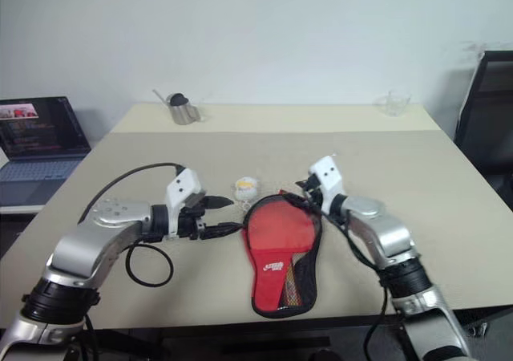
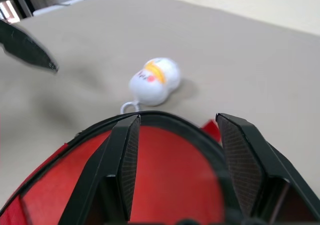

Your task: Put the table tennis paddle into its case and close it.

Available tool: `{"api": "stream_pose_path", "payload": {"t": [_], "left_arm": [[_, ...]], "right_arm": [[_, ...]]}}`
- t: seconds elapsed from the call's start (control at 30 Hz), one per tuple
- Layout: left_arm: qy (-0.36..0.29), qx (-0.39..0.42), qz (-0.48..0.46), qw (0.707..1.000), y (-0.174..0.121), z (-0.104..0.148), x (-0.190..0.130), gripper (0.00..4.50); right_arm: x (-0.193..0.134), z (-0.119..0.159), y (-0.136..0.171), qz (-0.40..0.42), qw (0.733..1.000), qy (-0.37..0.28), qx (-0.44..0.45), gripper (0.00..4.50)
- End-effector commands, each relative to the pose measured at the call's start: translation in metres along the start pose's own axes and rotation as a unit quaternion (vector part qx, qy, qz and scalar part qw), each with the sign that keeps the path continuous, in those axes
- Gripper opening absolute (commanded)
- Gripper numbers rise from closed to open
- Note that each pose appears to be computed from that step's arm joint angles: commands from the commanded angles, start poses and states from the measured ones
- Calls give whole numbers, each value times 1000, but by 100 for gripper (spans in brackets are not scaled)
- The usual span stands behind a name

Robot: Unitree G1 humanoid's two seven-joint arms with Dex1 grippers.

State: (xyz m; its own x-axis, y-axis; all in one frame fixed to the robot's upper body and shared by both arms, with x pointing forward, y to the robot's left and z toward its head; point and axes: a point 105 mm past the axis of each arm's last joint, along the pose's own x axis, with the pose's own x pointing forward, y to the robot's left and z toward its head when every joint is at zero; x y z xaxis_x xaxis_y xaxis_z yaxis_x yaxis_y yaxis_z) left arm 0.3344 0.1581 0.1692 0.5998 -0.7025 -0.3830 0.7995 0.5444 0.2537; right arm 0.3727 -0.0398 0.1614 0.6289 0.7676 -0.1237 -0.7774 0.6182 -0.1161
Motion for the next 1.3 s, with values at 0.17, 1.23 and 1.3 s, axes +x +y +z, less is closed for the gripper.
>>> {"api": "stream_pose_path", "payload": {"t": [0.17, 1.23, 1.3], "left_arm": [[-1, -12, 123, 992, 39, -1, -10, 366], [66, -180, 174, 966, 65, -20, 99, 366], [68, -179, 180, 965, 68, -22, 100, 366]], "right_arm": [[8, -16, 21, 30, 999, -3, -31, 266], [32, -89, 37, 23, 994, 104, -4, 266], [32, -88, 38, 23, 994, 103, -4, 266]]}}
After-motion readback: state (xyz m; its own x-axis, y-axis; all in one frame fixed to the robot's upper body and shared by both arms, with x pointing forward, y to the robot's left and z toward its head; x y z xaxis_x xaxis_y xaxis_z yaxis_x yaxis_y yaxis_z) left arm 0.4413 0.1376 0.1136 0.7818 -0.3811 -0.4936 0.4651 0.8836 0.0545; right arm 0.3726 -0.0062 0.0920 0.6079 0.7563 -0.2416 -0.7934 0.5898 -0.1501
